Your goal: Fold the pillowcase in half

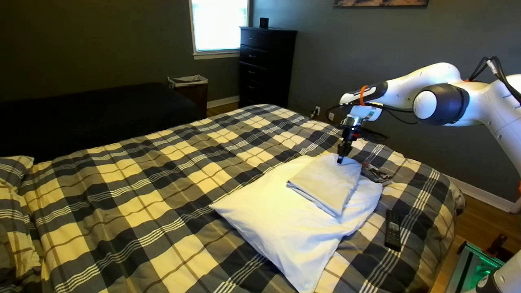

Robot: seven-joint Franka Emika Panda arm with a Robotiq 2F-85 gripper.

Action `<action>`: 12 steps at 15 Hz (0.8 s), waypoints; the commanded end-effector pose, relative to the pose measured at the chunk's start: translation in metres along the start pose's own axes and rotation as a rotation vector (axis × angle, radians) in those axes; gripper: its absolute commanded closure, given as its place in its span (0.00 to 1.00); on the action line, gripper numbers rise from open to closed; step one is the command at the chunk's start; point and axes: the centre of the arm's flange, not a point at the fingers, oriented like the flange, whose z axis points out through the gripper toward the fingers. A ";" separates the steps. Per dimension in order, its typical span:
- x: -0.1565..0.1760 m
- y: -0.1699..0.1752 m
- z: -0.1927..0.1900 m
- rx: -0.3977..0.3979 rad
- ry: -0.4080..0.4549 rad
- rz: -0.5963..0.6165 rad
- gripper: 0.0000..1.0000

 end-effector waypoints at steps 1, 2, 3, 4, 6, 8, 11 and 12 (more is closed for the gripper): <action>-0.013 -0.041 -0.004 0.005 -0.044 0.007 0.99; -0.012 -0.050 -0.005 0.003 -0.051 0.008 0.99; -0.011 -0.059 -0.005 0.005 -0.060 0.007 0.99; -0.010 -0.069 -0.004 0.010 -0.071 0.004 0.99; -0.011 -0.089 0.000 0.008 -0.091 0.006 0.99; -0.015 -0.108 0.001 0.012 -0.111 0.010 0.99; -0.021 -0.133 0.004 0.013 -0.121 0.023 0.99; -0.023 -0.140 0.003 0.017 -0.127 0.027 0.99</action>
